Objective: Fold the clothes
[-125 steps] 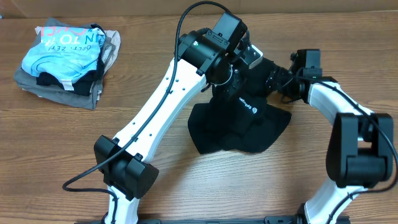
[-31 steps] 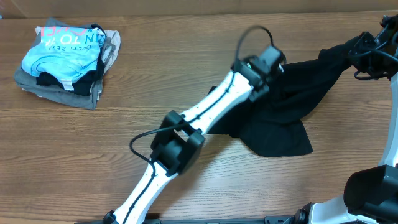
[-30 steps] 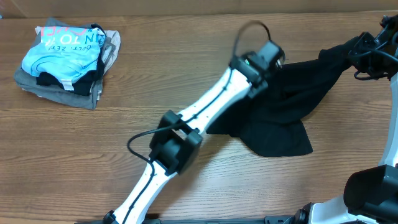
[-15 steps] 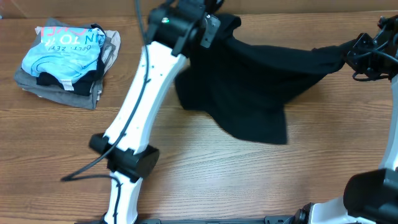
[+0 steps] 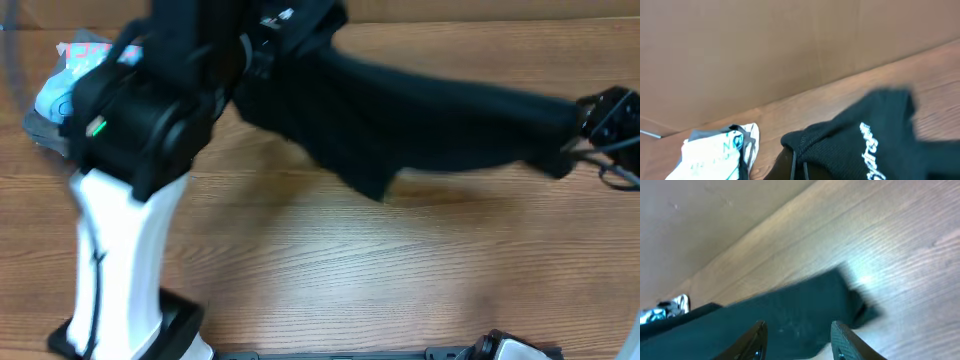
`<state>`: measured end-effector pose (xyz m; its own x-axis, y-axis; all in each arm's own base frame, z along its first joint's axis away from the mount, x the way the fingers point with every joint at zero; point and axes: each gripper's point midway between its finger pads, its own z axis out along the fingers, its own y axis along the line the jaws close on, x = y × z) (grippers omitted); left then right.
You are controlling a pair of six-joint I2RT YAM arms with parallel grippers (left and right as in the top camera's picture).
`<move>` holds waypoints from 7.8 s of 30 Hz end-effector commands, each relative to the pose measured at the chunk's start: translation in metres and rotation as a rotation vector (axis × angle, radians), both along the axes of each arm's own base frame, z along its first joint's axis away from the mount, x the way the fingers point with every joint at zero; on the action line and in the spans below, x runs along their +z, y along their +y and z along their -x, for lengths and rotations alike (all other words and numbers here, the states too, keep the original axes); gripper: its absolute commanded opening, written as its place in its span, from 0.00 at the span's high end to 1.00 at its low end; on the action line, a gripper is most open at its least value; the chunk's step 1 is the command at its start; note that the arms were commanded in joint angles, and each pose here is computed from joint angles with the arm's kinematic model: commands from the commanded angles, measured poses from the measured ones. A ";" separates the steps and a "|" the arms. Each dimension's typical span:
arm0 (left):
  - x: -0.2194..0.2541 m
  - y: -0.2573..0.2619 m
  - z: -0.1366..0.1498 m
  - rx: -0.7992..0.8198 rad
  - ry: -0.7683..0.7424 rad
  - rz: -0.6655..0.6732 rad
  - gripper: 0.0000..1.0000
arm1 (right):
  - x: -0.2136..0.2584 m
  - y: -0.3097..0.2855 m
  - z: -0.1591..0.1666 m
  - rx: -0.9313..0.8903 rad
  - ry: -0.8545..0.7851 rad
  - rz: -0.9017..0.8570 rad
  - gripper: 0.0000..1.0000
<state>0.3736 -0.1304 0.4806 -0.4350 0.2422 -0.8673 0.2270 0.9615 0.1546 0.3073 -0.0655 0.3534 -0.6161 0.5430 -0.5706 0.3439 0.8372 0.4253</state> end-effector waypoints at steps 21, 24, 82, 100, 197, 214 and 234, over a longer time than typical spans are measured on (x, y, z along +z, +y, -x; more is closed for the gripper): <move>-0.011 -0.075 -0.042 -0.236 -0.002 0.167 0.96 | -0.126 0.104 -0.023 0.475 0.142 -0.123 0.59; 0.018 -0.099 -0.042 -0.310 -0.108 0.222 0.96 | -0.126 0.104 -0.026 0.476 0.131 -0.118 0.59; 0.087 -0.126 -0.013 -0.239 -0.385 0.186 0.96 | -0.203 0.266 -0.028 0.835 0.020 -0.215 0.96; 0.088 -0.127 -0.014 -0.229 -0.373 0.247 0.96 | -0.230 0.295 0.002 0.949 0.094 -0.084 0.28; -0.181 0.050 0.029 0.398 0.596 -0.049 0.96 | -0.110 0.106 -0.002 0.473 0.329 0.059 0.96; -0.242 0.063 0.017 0.453 0.685 -0.057 0.96 | -0.124 0.106 -0.013 0.475 0.363 0.050 0.96; -0.263 0.082 0.012 0.507 0.720 -0.023 0.96 | -0.169 0.107 -0.020 0.479 0.404 0.030 0.96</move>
<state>0.3616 -0.0558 0.2223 -0.9363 -0.0900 -0.3393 -0.1473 0.9781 0.1468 0.3304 0.0450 0.2039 -0.9485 0.1316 -0.2880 0.0343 0.9469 0.3196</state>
